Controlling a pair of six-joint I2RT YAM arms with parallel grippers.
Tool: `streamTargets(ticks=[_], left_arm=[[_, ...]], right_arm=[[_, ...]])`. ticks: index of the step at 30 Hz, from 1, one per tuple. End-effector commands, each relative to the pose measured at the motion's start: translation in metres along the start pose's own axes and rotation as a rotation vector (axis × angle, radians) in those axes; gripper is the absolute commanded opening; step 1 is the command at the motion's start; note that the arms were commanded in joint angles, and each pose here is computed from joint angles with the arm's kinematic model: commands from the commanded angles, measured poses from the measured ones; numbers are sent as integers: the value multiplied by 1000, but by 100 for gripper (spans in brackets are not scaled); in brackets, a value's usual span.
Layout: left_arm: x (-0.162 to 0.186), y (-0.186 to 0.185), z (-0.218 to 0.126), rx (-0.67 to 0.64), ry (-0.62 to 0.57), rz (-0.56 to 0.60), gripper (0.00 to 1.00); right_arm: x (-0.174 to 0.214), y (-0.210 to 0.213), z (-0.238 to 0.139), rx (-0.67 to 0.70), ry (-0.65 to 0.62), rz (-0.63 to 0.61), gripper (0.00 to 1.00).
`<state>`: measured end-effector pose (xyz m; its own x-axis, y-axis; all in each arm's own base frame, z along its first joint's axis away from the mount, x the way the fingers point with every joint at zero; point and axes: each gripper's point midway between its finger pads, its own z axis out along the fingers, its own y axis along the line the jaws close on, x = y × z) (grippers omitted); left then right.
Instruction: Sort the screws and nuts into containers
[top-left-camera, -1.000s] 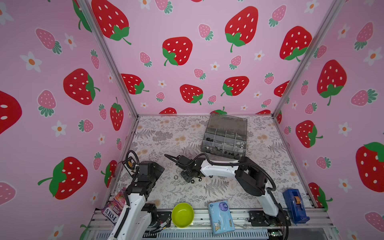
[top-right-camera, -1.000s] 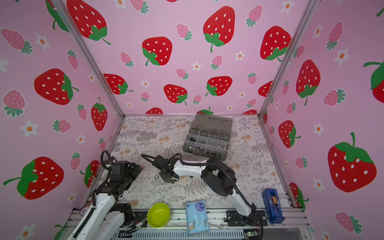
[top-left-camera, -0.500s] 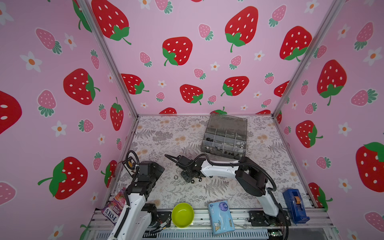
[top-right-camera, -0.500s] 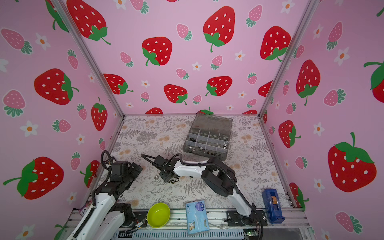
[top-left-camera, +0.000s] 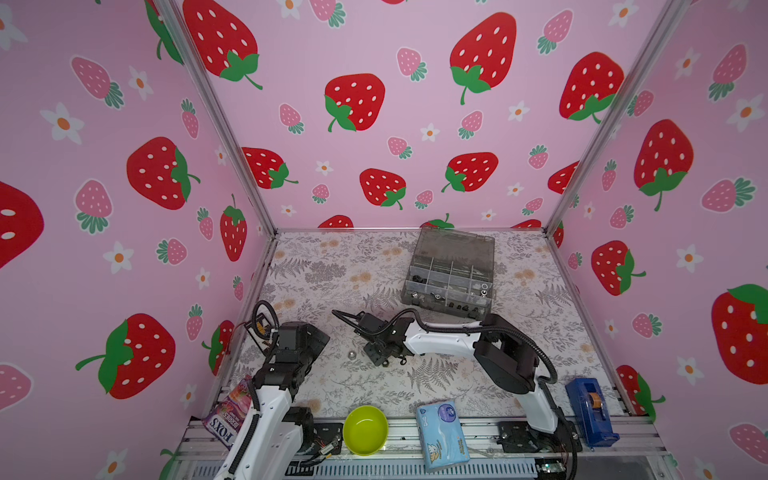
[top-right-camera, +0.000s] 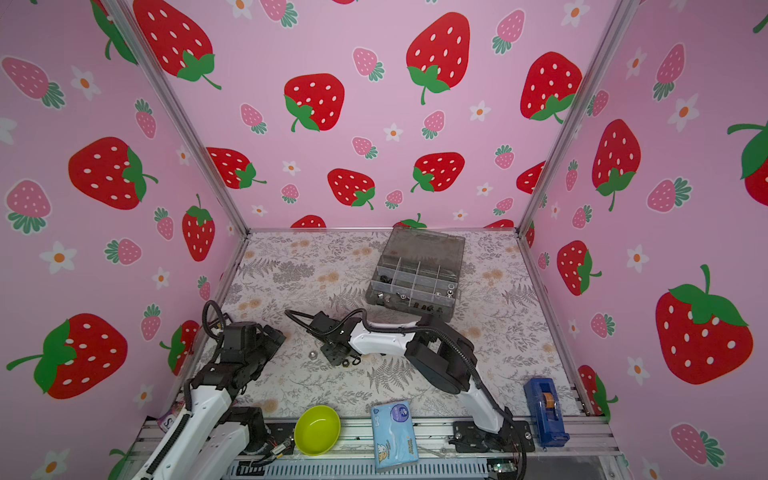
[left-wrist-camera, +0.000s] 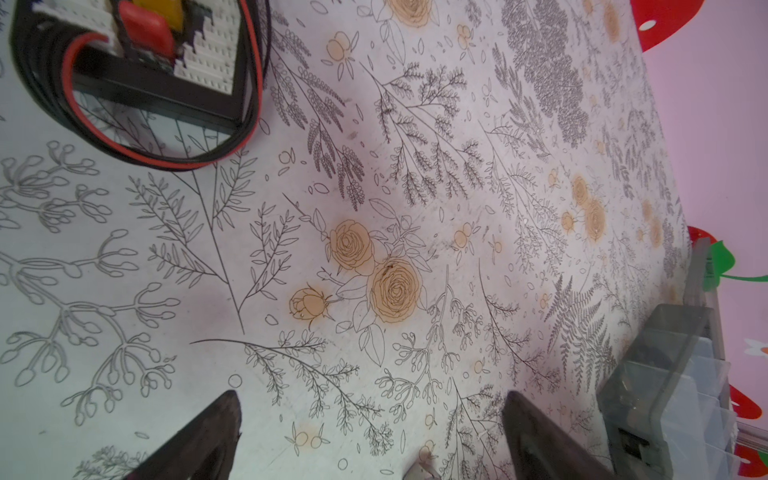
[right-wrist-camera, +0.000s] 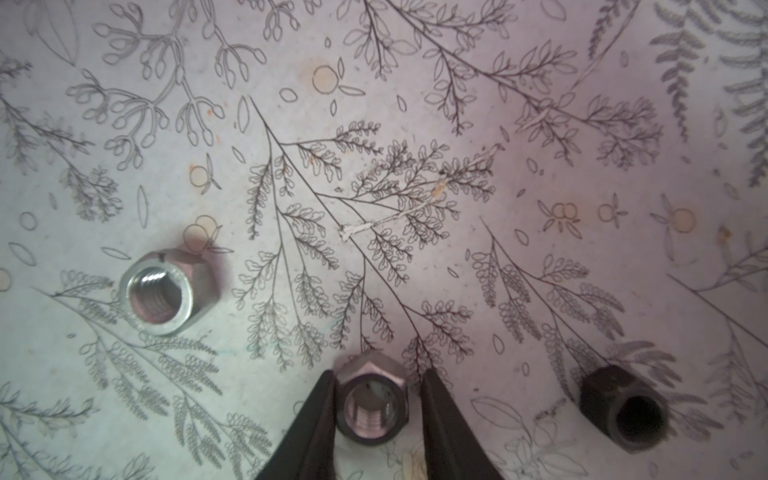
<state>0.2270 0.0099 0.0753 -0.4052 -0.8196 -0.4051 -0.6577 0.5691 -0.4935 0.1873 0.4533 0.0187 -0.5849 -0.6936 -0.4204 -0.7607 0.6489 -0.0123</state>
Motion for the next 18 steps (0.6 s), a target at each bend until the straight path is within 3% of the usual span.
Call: streamTargets(ticks=[1,8,18], left_arm=[[-3,-2,0,10,-12,-17,99],[-3,-3,0,13,-9,-6,99],[-4,-7,-2,21,-1,32,99]], right_arm=[[74,-22,23,92,247,-42,32],[70,-20,28,85,238,-39,30],[46,-23,1,79,142,4,11]])
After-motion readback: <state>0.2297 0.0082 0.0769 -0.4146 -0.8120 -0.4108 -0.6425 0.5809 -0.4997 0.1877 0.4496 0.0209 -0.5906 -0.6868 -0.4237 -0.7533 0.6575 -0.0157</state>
